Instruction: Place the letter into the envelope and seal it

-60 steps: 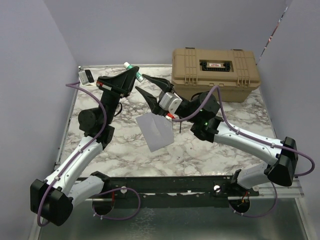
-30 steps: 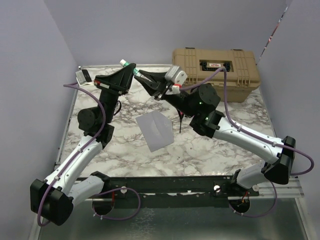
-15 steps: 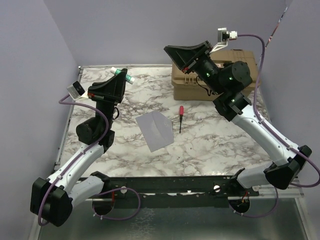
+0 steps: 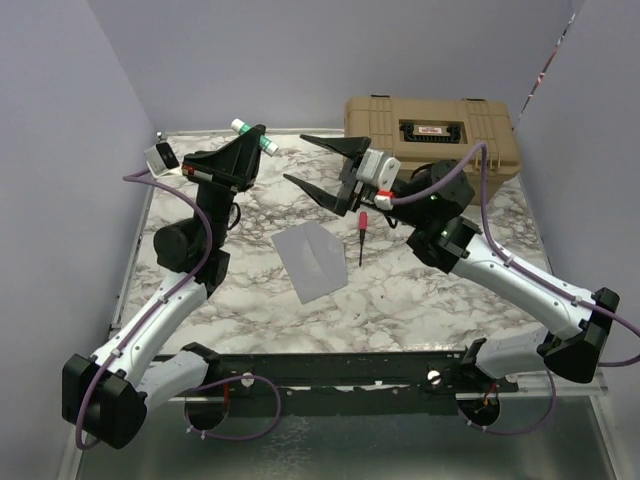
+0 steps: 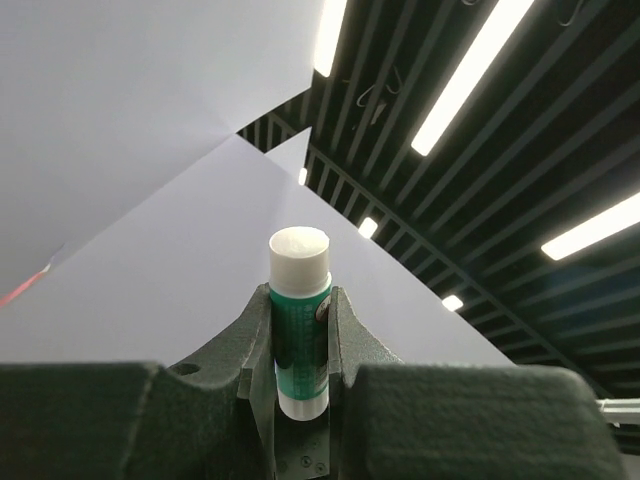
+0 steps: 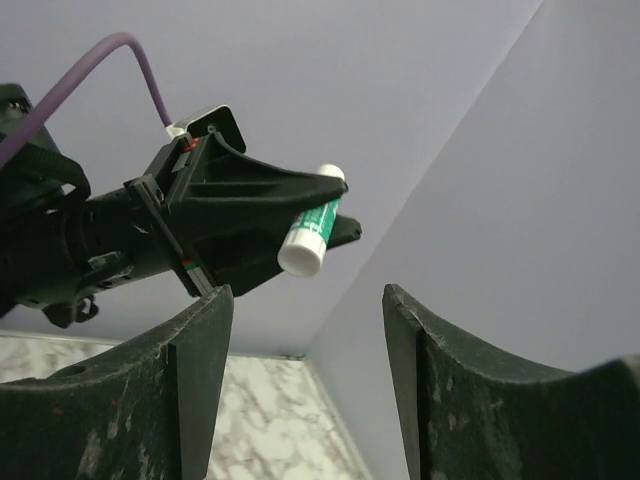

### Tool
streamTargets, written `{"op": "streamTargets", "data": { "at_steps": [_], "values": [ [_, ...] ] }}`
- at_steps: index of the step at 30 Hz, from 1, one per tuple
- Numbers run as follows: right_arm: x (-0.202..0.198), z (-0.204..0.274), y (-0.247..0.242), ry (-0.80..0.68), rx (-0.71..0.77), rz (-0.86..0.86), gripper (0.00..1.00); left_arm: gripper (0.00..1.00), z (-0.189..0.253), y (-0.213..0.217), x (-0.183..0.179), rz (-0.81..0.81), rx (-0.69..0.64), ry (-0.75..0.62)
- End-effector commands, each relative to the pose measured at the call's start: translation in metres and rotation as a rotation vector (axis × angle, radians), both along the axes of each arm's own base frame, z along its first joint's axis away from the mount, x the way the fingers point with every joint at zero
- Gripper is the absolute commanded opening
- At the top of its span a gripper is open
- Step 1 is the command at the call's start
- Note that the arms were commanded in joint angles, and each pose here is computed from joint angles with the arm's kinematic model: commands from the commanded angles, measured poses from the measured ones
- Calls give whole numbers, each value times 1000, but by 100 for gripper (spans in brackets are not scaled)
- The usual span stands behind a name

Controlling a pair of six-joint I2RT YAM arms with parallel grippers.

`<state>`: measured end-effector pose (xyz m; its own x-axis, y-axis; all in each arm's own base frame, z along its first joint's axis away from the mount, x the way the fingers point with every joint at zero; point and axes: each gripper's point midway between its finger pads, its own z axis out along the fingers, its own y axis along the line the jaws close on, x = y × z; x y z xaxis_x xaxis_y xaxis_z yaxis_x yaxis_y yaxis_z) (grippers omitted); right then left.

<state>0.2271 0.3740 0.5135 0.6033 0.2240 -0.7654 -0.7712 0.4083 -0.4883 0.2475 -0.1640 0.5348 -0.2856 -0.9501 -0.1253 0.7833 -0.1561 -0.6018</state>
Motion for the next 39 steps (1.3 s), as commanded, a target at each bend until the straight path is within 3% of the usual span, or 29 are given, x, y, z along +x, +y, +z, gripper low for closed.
{"op": "streamTargets", "data": {
  "at_steps": [1,10,19,23,28,31,35,39],
  "values": [
    [17,3,3,-302,-77,-216,63,0,1,-9,4,-42,42,69],
    [27,-7,26,-412,-164,-332,48,0,-3,-15,8,-67,68,139],
    [29,7,28,-356,-110,-356,32,0,-9,-16,12,-60,80,170],
    [28,4,29,-340,-109,-351,31,0,-10,-17,13,-57,84,172],
    [30,6,29,-278,-77,-349,12,0,-9,-18,13,-50,96,165],
    [26,15,23,-168,6,-314,0,0,-12,-18,13,-25,120,154],
    [7,62,-7,151,242,-176,0,0,-14,-17,10,67,206,94],
    [-2,94,-31,394,382,-98,0,0,-13,-14,4,169,276,5]
  ]
}}
